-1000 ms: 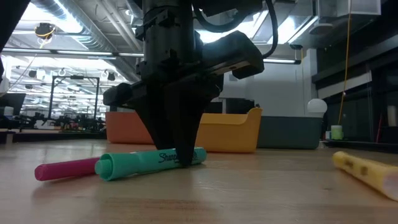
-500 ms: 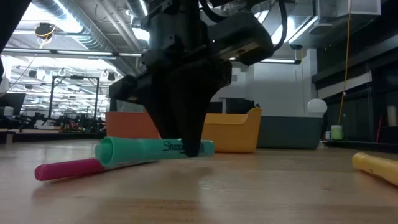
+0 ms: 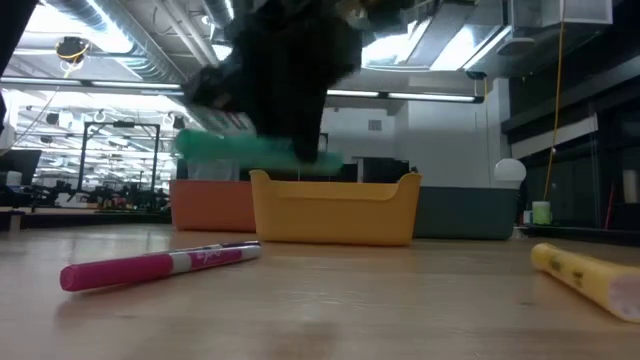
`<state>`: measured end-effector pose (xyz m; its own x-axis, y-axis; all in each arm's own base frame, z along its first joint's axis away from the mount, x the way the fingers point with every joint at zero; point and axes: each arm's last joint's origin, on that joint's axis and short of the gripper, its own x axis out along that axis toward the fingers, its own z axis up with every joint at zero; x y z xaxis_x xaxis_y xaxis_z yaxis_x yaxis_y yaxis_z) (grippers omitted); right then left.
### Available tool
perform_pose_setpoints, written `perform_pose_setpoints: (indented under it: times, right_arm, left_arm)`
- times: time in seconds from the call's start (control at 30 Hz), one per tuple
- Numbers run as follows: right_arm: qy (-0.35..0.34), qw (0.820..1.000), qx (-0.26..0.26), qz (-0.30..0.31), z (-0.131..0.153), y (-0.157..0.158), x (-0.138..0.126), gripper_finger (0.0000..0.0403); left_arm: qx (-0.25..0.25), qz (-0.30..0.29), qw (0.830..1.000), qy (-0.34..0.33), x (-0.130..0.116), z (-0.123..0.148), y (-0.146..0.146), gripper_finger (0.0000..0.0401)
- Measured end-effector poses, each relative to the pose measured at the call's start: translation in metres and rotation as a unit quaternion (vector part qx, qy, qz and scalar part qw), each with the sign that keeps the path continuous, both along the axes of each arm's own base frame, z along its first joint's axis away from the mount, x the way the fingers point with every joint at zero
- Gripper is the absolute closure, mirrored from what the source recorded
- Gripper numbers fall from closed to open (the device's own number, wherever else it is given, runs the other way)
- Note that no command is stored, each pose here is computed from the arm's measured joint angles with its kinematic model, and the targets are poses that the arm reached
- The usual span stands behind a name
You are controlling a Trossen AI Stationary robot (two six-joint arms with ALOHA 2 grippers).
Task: Pick & Place Markers
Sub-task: Put the big light blue highlighter pen into the orange bin
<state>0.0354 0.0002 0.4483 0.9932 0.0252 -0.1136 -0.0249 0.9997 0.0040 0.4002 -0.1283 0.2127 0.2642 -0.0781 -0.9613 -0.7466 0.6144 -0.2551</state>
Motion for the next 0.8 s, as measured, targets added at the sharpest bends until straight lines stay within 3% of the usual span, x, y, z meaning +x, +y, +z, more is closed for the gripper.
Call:
perform_pose_setpoints:
  times: [0.57, 0.8]
  right_arm:
    - [0.000, 1.000, 0.000, 0.000, 0.000, 0.000, 0.000, 0.0379]
    - [0.000, 1.000, 0.000, 0.000, 0.000, 0.000, 0.000, 0.0379]
  left_arm:
    - [0.057, -0.006, 0.994, -0.096, -0.021, 0.068, 0.022, 0.0345]
    - [0.117, -0.020, 0.985, -0.129, -0.028, 0.088, 0.038, 0.0345]
